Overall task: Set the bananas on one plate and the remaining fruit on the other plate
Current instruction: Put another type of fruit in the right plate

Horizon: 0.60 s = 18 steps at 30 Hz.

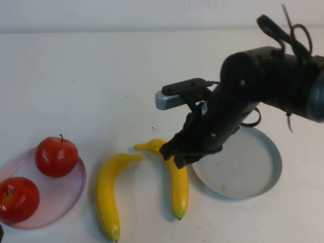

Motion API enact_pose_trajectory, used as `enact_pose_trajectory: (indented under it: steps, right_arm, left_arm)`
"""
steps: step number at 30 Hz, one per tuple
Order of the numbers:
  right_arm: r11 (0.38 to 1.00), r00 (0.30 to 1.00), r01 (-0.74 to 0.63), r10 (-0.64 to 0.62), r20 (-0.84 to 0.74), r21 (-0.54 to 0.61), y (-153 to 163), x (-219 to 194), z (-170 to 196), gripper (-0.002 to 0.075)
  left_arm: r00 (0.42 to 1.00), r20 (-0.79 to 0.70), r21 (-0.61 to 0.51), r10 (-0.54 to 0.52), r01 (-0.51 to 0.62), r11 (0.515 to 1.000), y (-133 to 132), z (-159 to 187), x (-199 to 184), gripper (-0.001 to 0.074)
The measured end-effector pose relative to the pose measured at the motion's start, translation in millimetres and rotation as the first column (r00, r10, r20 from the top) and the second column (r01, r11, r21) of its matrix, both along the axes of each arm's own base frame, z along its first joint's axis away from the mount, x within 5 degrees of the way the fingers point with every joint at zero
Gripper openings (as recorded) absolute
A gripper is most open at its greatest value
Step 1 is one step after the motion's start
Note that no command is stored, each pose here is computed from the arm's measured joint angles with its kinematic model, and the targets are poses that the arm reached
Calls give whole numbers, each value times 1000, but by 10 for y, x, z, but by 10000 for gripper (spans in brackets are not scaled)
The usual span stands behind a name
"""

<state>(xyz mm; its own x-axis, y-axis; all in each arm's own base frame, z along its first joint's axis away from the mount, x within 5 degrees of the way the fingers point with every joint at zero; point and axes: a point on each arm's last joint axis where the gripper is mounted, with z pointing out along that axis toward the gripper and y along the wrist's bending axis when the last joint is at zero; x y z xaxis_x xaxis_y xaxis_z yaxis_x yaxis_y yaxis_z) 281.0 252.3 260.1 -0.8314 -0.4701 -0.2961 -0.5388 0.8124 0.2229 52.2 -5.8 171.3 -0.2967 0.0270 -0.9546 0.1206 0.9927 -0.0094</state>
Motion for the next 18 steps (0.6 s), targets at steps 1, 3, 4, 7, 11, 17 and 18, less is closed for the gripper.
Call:
enact_pose_trajectory:
  steps: [1,3,4,7,11,17,18]
  right_arm:
    - [1000,1000,-5,5,2,-10,52,74,-27,232]
    - [999,1000,-13,13,6,-30,128,186,-72,321]
    - [999,1000,-19,20,10,-44,180,265,-104,358]
    - [996,999,-34,36,26,-87,282,441,-183,407]
    - [986,997,-50,58,44,-158,369,634,-317,420]
    - [976,995,-77,89,50,-205,470,804,-483,424]
    - [975,994,-87,100,52,-206,483,807,-487,424]
  left_arm:
    - [1000,0,0,0,0,1000,0,0,0,3]
    - [1000,0,0,0,0,1000,0,0,0,3]
    - [1000,0,0,0,0,1000,0,0,0,3]
    - [1000,0,0,0,0,1000,0,0,0,3]
    - [1000,0,0,0,0,1000,0,0,0,3]
    - [1000,0,0,0,0,1000,0,0,0,3]
    - [1000,0,0,0,0,1000,0,0,0,3]
